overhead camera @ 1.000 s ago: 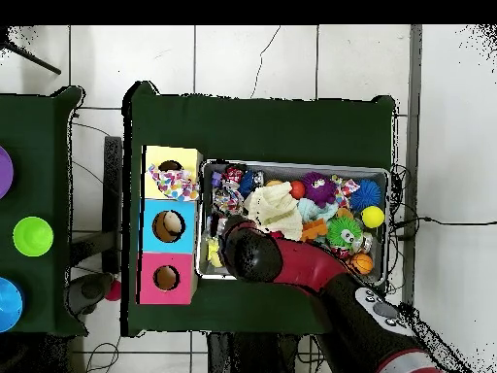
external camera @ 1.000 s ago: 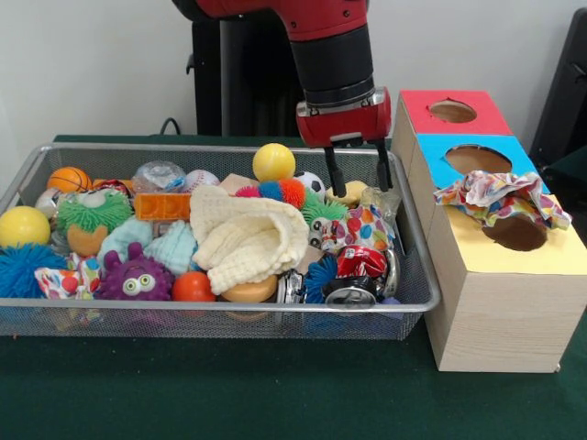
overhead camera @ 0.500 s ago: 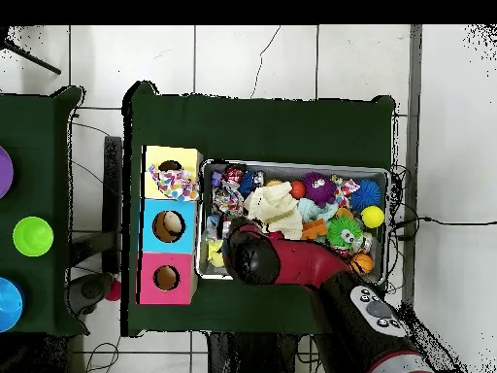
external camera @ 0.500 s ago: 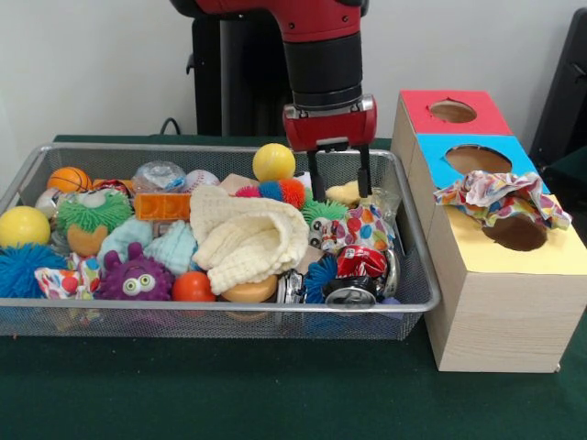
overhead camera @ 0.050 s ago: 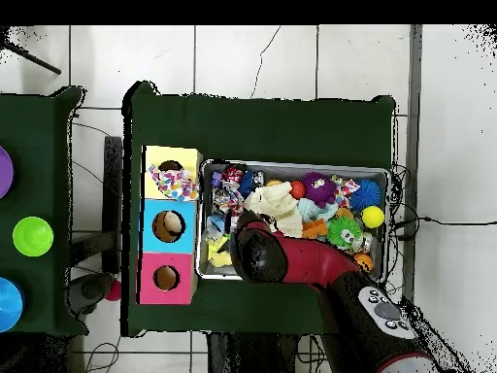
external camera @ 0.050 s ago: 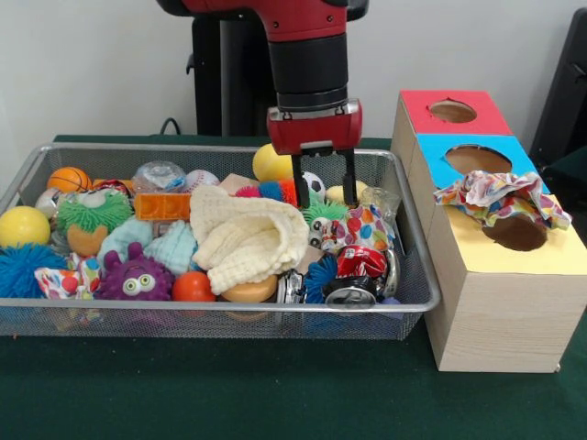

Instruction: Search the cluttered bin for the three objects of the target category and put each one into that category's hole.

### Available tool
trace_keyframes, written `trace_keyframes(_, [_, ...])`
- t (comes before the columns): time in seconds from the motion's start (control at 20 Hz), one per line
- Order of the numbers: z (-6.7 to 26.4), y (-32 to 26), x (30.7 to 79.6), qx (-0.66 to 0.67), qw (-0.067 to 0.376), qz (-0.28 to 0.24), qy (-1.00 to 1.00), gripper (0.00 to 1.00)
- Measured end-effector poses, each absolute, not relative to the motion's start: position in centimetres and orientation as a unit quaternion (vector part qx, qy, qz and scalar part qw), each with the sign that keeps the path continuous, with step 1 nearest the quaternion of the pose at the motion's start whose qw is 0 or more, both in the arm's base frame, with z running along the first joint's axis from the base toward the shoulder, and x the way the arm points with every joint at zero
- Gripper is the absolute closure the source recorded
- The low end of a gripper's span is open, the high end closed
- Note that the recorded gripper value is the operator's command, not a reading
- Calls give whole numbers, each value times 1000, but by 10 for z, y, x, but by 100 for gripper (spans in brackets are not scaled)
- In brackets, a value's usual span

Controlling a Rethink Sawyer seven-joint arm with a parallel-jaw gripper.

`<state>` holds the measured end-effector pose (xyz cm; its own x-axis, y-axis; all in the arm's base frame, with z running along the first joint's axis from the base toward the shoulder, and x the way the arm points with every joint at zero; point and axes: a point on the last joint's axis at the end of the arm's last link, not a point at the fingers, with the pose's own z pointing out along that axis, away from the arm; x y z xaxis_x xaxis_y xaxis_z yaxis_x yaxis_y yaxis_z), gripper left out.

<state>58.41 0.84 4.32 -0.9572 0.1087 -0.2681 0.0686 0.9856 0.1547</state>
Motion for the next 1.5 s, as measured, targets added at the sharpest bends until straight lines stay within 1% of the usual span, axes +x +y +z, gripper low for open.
trace_keyframes(0.15, [43,-1,591,58,164,69,982,0])
trace_keyframes(0.2, [44,-8,596,70,183,67,978,0])
trace_keyframes(0.4, [41,-21,602,93,204,66,972,0])
trace_keyframes(0.7, [35,-25,601,120,195,77,970,0])
trace_keyframes(0.9, [29,-20,598,142,178,93,969,0])
trace_keyframes(1.35, [24,10,586,158,134,132,969,0])
trace_keyframes(1.5, [25,16,585,161,130,139,968,0])
